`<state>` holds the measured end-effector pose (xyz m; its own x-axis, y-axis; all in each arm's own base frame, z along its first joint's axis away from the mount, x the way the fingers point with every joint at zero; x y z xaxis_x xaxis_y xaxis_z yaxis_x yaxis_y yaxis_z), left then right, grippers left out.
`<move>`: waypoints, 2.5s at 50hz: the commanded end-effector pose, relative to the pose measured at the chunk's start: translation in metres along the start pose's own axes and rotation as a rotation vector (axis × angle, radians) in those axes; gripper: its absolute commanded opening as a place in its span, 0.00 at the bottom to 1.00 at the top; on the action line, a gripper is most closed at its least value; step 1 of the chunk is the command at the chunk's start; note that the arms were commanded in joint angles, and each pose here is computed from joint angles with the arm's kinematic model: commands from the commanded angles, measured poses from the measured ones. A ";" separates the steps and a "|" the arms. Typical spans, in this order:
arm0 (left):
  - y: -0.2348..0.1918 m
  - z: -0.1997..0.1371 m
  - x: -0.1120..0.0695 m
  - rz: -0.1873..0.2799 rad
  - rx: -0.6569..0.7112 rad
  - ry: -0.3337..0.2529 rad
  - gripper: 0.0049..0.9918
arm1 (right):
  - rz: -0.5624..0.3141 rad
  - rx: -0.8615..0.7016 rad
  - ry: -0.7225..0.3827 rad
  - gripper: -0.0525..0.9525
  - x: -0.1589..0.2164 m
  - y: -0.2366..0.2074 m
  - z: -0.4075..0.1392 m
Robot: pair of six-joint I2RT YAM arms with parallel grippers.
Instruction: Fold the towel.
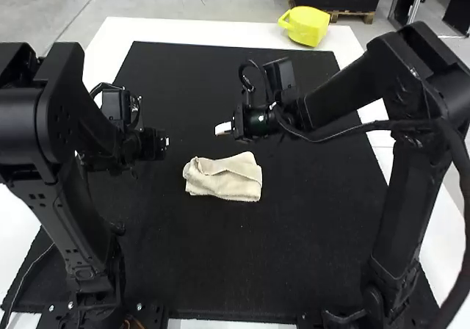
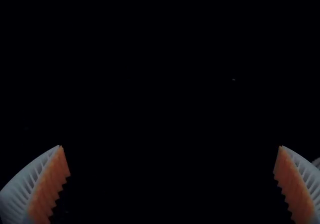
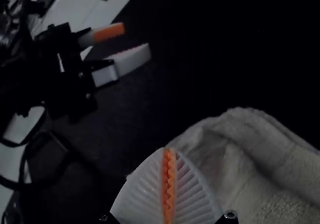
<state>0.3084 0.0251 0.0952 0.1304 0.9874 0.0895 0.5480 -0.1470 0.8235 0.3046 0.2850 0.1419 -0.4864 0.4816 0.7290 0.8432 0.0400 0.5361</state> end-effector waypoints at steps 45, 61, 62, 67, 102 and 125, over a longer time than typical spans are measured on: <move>0.013 -0.005 0.004 0.001 -0.055 0.011 0.97 | 0.007 0.041 -0.029 0.03 -0.039 -0.026 0.035; 0.015 -0.005 0.004 0.000 -0.067 0.006 0.97 | 0.010 0.088 -0.030 0.03 -0.040 -0.044 0.043; 0.015 -0.005 0.003 0.000 -0.068 0.004 0.97 | 0.010 0.091 -0.029 0.03 -0.039 -0.045 0.043; 0.016 -0.005 0.003 -0.001 -0.071 0.004 0.97 | 0.011 0.108 -0.029 0.03 -0.038 -0.052 0.045; 0.014 -0.005 0.002 -0.001 -0.069 -0.012 0.97 | 0.019 0.127 -0.022 0.03 -0.037 -0.065 0.047; 0.017 -0.007 0.002 -0.001 -0.076 -0.011 0.97 | 0.020 0.176 -0.031 0.03 -0.043 -0.088 0.052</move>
<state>0.3106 0.0234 0.0986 0.1422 0.9864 0.0820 0.5264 -0.1455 0.8377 0.2727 0.3056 0.0517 -0.4601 0.5081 0.7281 0.8805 0.1556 0.4478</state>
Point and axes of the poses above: each hand's point on the last joint's axis, 136 mm out from that joint toward the fingers, its own z axis out along the fingers, its own x axis along the line the jaws close on, y = z × x, the point moved 7 cm from there along -z, back along the fingers, and after that the axes turned 12 degrees about z, right-handed, at the moved point
